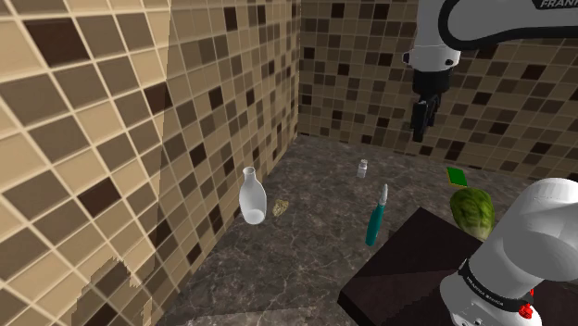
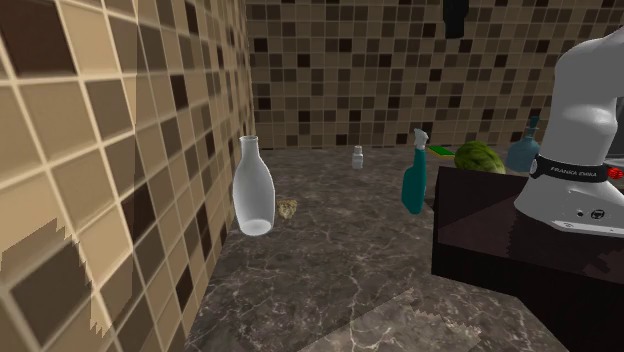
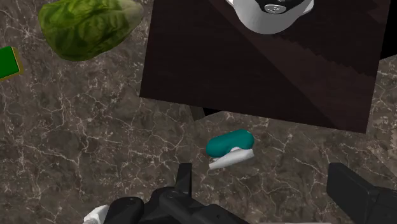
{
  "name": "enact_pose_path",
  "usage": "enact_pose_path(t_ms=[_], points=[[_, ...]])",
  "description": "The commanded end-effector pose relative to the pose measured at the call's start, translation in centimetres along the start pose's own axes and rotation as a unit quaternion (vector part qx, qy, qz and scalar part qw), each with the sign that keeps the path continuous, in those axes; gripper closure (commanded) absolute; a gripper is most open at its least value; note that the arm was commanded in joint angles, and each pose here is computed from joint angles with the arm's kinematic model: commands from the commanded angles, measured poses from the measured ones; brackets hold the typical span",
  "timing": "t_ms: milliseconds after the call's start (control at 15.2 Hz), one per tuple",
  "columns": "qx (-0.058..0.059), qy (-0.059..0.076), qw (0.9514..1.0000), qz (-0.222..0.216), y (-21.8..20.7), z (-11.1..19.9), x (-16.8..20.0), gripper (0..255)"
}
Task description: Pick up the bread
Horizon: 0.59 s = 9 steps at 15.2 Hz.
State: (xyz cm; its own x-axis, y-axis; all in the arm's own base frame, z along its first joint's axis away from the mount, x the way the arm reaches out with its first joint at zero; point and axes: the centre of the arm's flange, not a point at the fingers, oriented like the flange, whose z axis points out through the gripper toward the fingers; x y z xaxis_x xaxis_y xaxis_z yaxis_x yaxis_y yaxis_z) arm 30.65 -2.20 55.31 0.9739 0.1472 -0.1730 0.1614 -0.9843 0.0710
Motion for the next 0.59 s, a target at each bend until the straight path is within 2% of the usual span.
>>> enact_pose_path(t_ms=[0,528], points=[[0.000,0.000,1.0000,0.000,0.0,0.0,0.0,0],[0.010,0.010,0.9977,0.066,-4.2,6.3,6.8,0]])
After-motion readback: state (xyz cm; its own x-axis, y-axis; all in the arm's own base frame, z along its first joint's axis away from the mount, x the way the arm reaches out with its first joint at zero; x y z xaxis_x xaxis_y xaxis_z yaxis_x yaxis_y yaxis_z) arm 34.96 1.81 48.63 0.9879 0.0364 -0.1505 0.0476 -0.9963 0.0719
